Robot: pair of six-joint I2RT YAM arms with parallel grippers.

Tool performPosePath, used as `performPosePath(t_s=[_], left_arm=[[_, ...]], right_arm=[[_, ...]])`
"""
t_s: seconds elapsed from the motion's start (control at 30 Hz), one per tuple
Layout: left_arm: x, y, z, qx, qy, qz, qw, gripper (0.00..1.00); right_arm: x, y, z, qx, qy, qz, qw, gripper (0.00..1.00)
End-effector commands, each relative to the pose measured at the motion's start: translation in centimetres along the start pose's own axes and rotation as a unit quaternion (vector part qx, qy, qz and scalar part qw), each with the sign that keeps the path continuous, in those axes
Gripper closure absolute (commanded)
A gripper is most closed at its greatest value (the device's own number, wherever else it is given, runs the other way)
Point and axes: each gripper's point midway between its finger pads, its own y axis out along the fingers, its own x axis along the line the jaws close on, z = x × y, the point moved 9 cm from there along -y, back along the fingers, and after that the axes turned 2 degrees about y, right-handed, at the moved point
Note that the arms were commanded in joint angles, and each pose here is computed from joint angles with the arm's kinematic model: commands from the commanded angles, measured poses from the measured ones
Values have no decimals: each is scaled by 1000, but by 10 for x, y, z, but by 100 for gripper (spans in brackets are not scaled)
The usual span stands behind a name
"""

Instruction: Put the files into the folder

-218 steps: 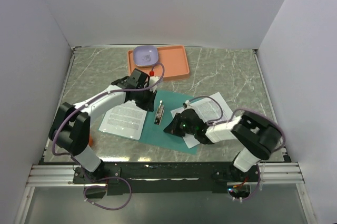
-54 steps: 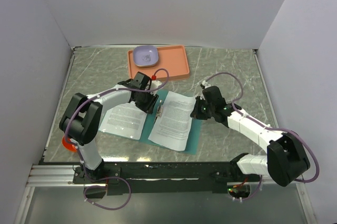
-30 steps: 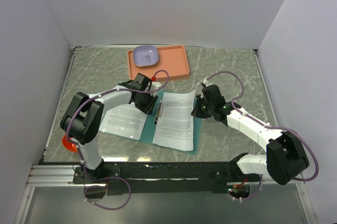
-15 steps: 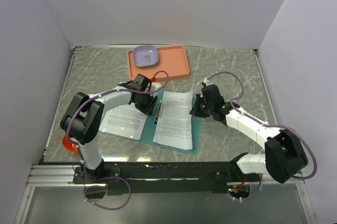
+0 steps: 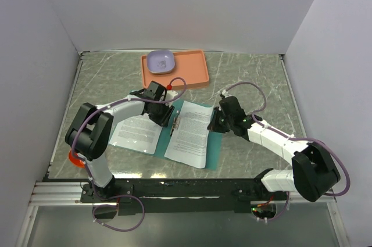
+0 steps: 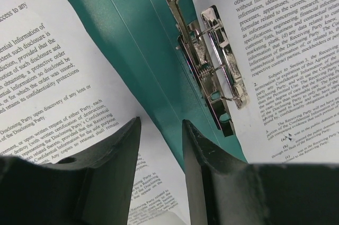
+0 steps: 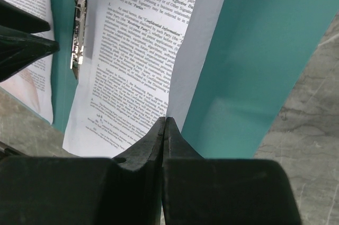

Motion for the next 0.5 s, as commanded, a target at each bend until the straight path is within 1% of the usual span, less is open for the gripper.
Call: performPosePath(t_s=[0.0,0.3,0.47], left_arm=[[-5,-16,-7,-23,11,10,1000,57],[-6,-18,-3,-21,12,9,1000,57],[-6,-19,-3,-20,13,9,1000,57]], right_arm=[[4,-3,-9,-15,-12,11,1000,100],[-2,-4,-10,-31,-6,37,999,100],[-10,-9,-10,-52,2,54,997,100]])
